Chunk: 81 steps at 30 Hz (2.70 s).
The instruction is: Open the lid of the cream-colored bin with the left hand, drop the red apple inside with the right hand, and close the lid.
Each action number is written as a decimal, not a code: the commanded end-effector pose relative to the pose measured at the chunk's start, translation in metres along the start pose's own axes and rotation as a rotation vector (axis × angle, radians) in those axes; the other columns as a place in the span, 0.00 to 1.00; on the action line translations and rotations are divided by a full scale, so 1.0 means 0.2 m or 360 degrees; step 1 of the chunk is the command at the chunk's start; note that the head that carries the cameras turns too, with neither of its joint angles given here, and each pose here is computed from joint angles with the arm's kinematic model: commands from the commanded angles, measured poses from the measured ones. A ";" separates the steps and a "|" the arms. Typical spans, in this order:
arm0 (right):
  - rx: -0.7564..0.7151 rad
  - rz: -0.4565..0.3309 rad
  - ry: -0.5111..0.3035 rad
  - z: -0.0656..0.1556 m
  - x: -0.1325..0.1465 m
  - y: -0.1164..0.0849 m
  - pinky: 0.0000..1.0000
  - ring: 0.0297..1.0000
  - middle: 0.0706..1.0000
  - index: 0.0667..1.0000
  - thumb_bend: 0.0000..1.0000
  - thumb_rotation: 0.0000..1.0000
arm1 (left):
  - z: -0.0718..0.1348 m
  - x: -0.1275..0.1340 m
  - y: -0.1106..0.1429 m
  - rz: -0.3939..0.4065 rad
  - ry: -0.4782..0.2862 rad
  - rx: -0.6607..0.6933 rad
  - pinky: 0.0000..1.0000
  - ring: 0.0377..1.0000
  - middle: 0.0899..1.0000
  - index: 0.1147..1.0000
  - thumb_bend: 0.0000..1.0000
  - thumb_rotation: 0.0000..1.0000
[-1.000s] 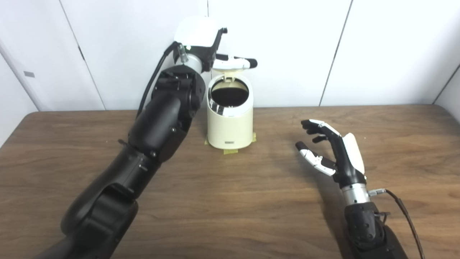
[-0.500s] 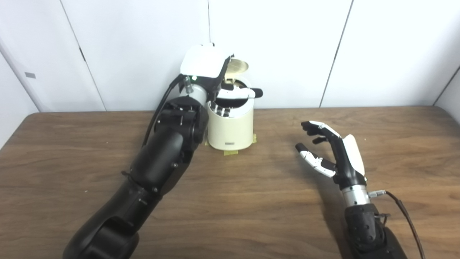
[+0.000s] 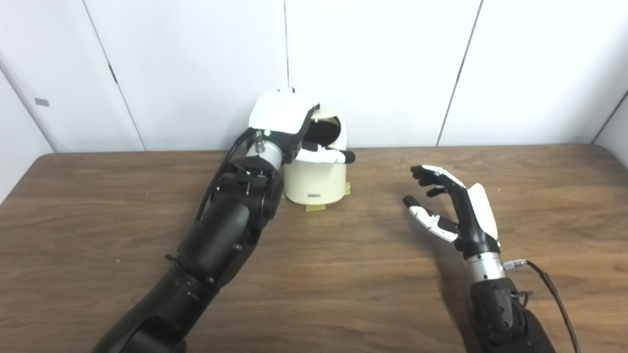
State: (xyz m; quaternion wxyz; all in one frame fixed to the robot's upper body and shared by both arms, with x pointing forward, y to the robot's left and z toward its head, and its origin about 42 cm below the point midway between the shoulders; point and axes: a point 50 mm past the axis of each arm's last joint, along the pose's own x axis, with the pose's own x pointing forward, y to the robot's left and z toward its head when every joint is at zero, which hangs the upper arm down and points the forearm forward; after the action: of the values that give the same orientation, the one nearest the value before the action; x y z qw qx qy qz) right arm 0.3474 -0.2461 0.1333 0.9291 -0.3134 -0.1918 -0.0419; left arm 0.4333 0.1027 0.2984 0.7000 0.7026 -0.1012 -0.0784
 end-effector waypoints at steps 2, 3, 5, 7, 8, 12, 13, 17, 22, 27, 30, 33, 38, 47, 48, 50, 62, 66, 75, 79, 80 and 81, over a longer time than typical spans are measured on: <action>0.0046 -0.0009 -0.0003 0.02 -0.01 0.05 0.58 0.68 0.69 0.70 0.24 0.49 | 0.02 0.00 0.09 0.0113 -0.0035 0.0058 1.00 1.00 0.88 0.87 1.00 0.96; 0.0047 -0.0009 -0.0003 0.02 -0.01 0.05 0.58 0.68 0.69 0.70 0.24 0.49 | 0.02 0.00 0.09 0.0107 -0.0037 0.0062 1.00 1.00 0.88 0.87 1.00 0.96; 0.0050 -0.0011 -0.0007 0.02 -0.01 0.05 0.58 0.68 0.69 0.69 0.24 0.49 | 0.02 -0.01 0.08 0.0098 -0.0046 0.0067 1.00 1.00 0.89 0.87 1.00 0.96; 0.0049 -0.0014 -0.0007 0.03 -0.01 0.05 0.58 0.68 0.69 0.69 0.24 0.49 | 0.02 -0.02 0.06 0.0086 -0.0053 0.0073 1.00 1.00 0.89 0.87 1.00 0.96; 0.0050 -0.0015 -0.0008 0.03 -0.01 0.05 0.58 0.68 0.69 0.69 0.24 0.49 | 0.03 -0.03 0.05 0.0080 -0.0054 0.0073 1.00 1.00 0.89 0.87 1.00 0.96; 0.0047 -0.0017 -0.0003 0.04 -0.01 0.05 0.58 0.69 0.69 0.69 0.24 0.51 | 0.03 -0.04 0.01 0.0059 -0.0053 0.0092 1.00 1.00 0.89 0.87 0.99 0.94; 0.0046 -0.0020 -0.0006 0.04 0.00 0.05 0.58 0.69 0.69 0.70 0.24 0.51 | 0.04 -0.05 0.00 0.0055 -0.0054 0.0087 1.00 1.00 0.88 0.86 0.99 0.93; 0.0052 -0.0018 0.0002 0.04 0.00 0.05 0.58 0.69 0.69 0.70 0.25 0.53 | 0.05 -0.08 -0.06 0.0021 -0.0044 0.0079 1.00 1.00 0.89 0.86 0.99 0.91; 0.0048 -0.0017 -0.0025 0.04 0.00 0.05 0.57 0.68 0.69 0.68 0.25 0.48 | 0.06 -0.14 -0.14 -0.0016 -0.0032 0.0092 1.00 1.00 0.89 0.87 0.99 0.91; 0.0044 -0.0015 -0.0011 0.04 0.00 0.04 0.57 0.68 0.69 0.69 0.25 0.52 | 0.07 -0.17 -0.20 -0.0012 -0.0032 0.0099 1.00 1.00 0.88 0.86 0.99 0.90; 0.0044 -0.0015 -0.0012 0.04 0.00 0.04 0.57 0.68 0.69 0.69 0.25 0.51 | 0.08 -0.19 -0.20 -0.0049 -0.0043 0.0082 1.00 1.00 0.89 0.86 0.98 0.90; 0.0054 -0.0015 -0.0007 0.04 0.00 0.05 0.57 0.68 0.69 0.68 0.26 0.51 | 0.08 -0.19 -0.21 -0.0098 -0.0041 0.0093 1.00 1.00 0.90 0.87 0.98 0.92; 0.0062 -0.0022 0.0001 0.05 0.00 0.05 0.58 0.68 0.69 0.69 0.25 0.50 | 0.07 -0.18 -0.23 -0.0142 -0.0029 0.0133 1.00 1.00 0.89 0.85 0.97 0.92; 0.0056 -0.0026 -0.0001 0.06 0.00 0.04 0.58 0.68 0.69 0.69 0.25 0.51 | 0.04 -0.16 -0.24 -0.0089 -0.0009 0.0103 1.00 0.99 0.87 0.84 0.97 0.90; 0.0060 -0.0027 0.0005 0.06 0.00 0.04 0.58 0.68 0.69 0.69 0.26 0.51 | 0.04 -0.17 -0.23 -0.0032 -0.0010 0.0072 1.00 0.98 0.87 0.85 0.94 0.90; 0.0075 -0.0029 0.0004 0.06 0.00 0.04 0.57 0.68 0.69 0.69 0.26 0.49 | 0.04 -0.18 -0.20 0.0073 -0.0010 -0.0008 1.00 0.99 0.88 0.87 0.85 0.89; 0.0054 -0.0007 0.0023 0.05 0.00 0.04 0.59 0.69 0.69 0.70 0.25 0.53 | -0.16 -0.31 -0.08 0.0788 -0.0039 -0.1135 0.75 0.82 0.77 0.74 0.33 0.62; 0.0059 -0.0002 0.0023 0.05 0.01 0.04 0.57 0.68 0.69 0.70 0.25 0.52 | -0.24 -0.35 -0.13 0.0885 -0.0126 -0.1491 0.61 0.71 0.72 0.71 0.22 0.60; 0.0081 -0.0041 0.0030 0.05 -0.01 0.02 0.55 0.67 0.68 0.69 0.26 0.40 | -0.48 -0.53 -0.43 0.0855 -0.0103 -0.1684 0.61 0.70 0.71 0.69 0.21 0.54; 0.0076 -0.0057 0.0033 0.04 0.00 0.00 0.53 0.66 0.68 0.68 0.28 0.33 | -0.50 -0.62 -0.55 0.0868 -0.0084 -0.1857 0.62 0.70 0.70 0.67 0.20 0.48; 0.0075 -0.0055 0.0035 0.04 0.00 0.00 0.54 0.66 0.69 0.68 0.28 0.33 | -0.50 -0.63 -0.57 0.0864 -0.0085 -0.1869 0.62 0.70 0.70 0.68 0.19 0.48; 0.0074 -0.0051 0.0039 0.04 0.00 -0.01 0.55 0.67 0.69 0.68 0.27 0.33 | -0.51 -0.63 -0.59 0.0858 -0.0083 -0.1882 0.62 0.70 0.70 0.68 0.19 0.48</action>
State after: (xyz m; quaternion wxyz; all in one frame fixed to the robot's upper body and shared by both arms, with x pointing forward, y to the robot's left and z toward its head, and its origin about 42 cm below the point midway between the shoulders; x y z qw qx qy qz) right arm 0.3420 -0.2464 0.1323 0.9371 -0.3004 -0.1703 -0.0510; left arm 0.3299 0.2383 0.1574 0.9702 0.1617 -0.1752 0.0422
